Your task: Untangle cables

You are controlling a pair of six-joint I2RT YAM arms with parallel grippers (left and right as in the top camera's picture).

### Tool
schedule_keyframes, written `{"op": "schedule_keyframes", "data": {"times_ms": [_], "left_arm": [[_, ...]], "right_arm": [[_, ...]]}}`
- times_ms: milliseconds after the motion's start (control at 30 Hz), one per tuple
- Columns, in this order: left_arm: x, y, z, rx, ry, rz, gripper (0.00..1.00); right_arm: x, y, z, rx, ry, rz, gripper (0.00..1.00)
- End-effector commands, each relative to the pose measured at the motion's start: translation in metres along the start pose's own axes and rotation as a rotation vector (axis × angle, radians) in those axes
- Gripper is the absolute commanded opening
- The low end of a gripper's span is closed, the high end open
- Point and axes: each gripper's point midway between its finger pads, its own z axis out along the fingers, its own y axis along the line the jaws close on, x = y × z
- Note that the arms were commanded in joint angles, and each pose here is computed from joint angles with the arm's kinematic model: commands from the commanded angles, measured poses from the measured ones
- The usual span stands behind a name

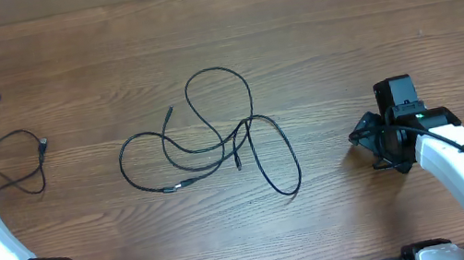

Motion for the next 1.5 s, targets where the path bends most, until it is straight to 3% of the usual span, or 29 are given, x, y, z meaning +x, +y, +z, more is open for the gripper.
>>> {"op": "schedule_keyframes", "data": {"times_ms": [0,300,667,800,1133,1300,1467], "left_arm": [[0.018,-0.035,-0.008,0.143,0.071,0.036,0.91],[0.060,-0.089,-0.014,0.225,0.125,0.264,0.93],[0.171,-0.171,-0.018,0.352,0.259,0.727,0.96],[0.215,-0.185,-0.011,0.362,0.357,0.809,0.93],[0.359,-0.210,-0.023,0.525,0.809,0.928,0.92],[0.404,-0.207,-0.020,0.491,0.903,0.988,0.92],[0.435,-0.201,-0.014,0.444,0.969,1.025,0.83]], "right_arm": [[-0.007,0.006,-0.007,-0.025,-0.024,-0.003,0.81],[-0.007,0.006,-0.007,-0.025,-0.024,-0.003,0.82],[-0.005,0.004,-0.007,-0.017,-0.015,-0.004,0.85],[-0.005,0.003,-0.007,-0.014,-0.013,-0.004,0.88],[-0.005,0.003,-0.007,-0.015,-0.013,-0.004,0.88],[-0.005,0.003,-0.007,-0.014,-0.013,-0.004,0.88],[-0.005,0.003,-0.007,-0.014,-0.013,-0.004,0.88]]}}
